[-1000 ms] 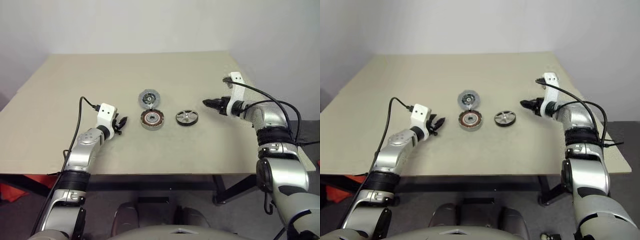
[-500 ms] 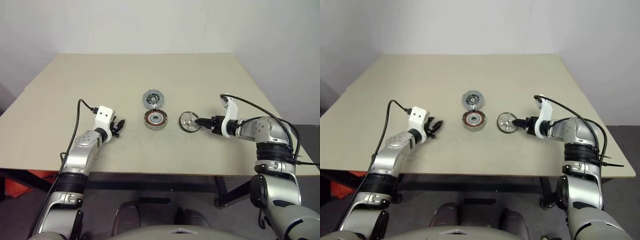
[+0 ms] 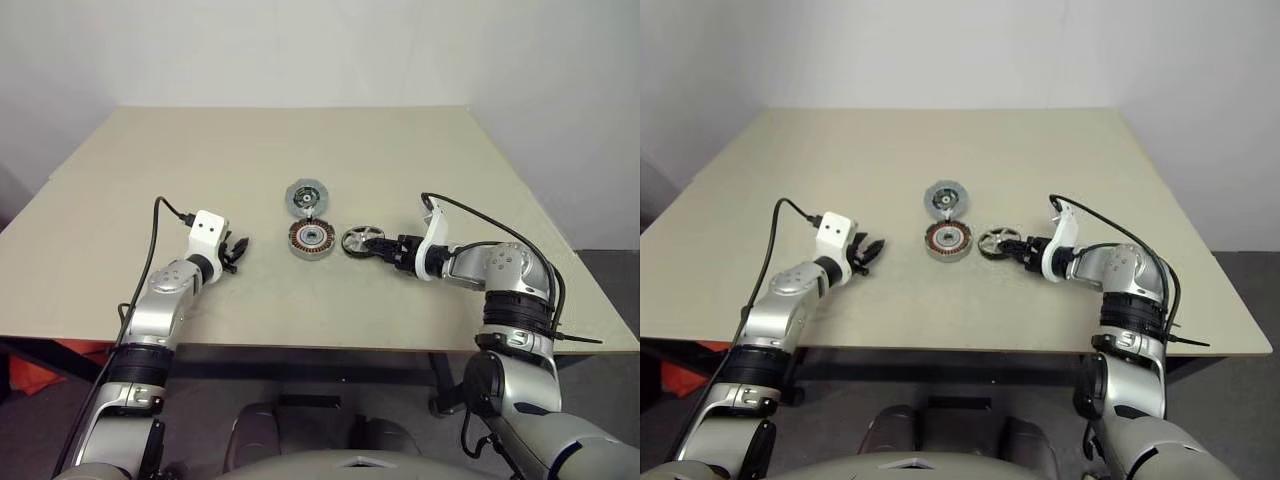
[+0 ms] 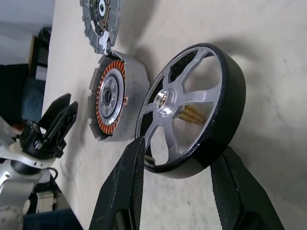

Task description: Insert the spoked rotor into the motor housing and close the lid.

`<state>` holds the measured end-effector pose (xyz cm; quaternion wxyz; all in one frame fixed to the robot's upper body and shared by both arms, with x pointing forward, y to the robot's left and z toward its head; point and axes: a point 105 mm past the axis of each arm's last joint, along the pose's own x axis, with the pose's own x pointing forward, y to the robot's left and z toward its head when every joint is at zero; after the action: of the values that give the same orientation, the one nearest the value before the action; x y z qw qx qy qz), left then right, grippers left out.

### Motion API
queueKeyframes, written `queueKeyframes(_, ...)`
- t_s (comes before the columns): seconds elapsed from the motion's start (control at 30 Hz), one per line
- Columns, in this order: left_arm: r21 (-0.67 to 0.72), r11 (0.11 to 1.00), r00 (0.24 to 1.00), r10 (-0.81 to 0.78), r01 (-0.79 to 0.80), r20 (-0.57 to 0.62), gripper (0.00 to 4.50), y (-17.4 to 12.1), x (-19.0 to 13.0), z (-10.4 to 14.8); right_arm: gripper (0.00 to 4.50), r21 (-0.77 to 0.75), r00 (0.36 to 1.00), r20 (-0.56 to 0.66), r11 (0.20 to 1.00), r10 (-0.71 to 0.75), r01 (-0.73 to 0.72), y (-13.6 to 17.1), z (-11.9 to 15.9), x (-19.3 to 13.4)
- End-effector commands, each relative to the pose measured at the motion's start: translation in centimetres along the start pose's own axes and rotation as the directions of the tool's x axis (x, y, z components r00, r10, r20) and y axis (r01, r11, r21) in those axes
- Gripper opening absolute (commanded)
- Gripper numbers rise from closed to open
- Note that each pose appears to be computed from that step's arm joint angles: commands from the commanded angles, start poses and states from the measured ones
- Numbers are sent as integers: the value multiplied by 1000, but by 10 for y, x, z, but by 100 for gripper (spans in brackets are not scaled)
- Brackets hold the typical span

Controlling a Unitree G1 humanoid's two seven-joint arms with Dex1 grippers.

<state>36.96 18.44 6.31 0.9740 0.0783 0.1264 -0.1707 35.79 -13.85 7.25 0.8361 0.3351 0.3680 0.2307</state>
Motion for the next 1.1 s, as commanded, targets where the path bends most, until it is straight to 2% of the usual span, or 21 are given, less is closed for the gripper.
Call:
queueKeyframes(0.03, 47, 999, 998, 9, -12, 57, 227, 5, -1, 20, 189, -11, 998, 65, 1000, 15, -14, 10, 13, 0)
queueKeyframes(0.17, 51, 999, 998, 11, -14, 55, 227, 6, -1, 20, 72, 7, 996, 86, 1000, 24, -24, 13, 17, 1)
queueKeyframes(0.23, 52, 999, 998, 11, -14, 54, 227, 6, 0, 20, 38, 6, 994, 98, 999, 39, -39, 18, 20, 1)
queueKeyframes(0.37, 54, 998, 999, 9, -12, 53, 227, 5, 0, 19, 38, 59, 984, 166, 995, 71, -81, 26, 34, 2)
queueKeyframes(0.57, 61, 998, 999, 7, -10, 52, 227, 5, 1, 19, 38, 155, 927, 350, 967, 136, -200, 49, 71, -4)
queueKeyframes(0.67, 64, 998, 999, 7, -10, 52, 227, 5, 1, 19, 38, 207, 919, 322, 930, 227, -302, 68, 68, -2)
queueKeyframes(0.73, 69, 998, 999, 8, -12, 49, 227, 6, 1, 19, 38, 233, 928, 229, 909, 295, -346, 80, 51, 3)
queueKeyframes(0.97, 82, 996, 999, 17, -20, 37, 227, 9, -3, 17, 38, 294, 928, 45, 883, 370, -366, 90, 6, 12)
queueKeyframes(1.1, 88, 996, 1000, 17, -20, 26, 227, 10, -5, 15, 38, 319, 925, 23, 874, 379, -366, 91, -3, 17)
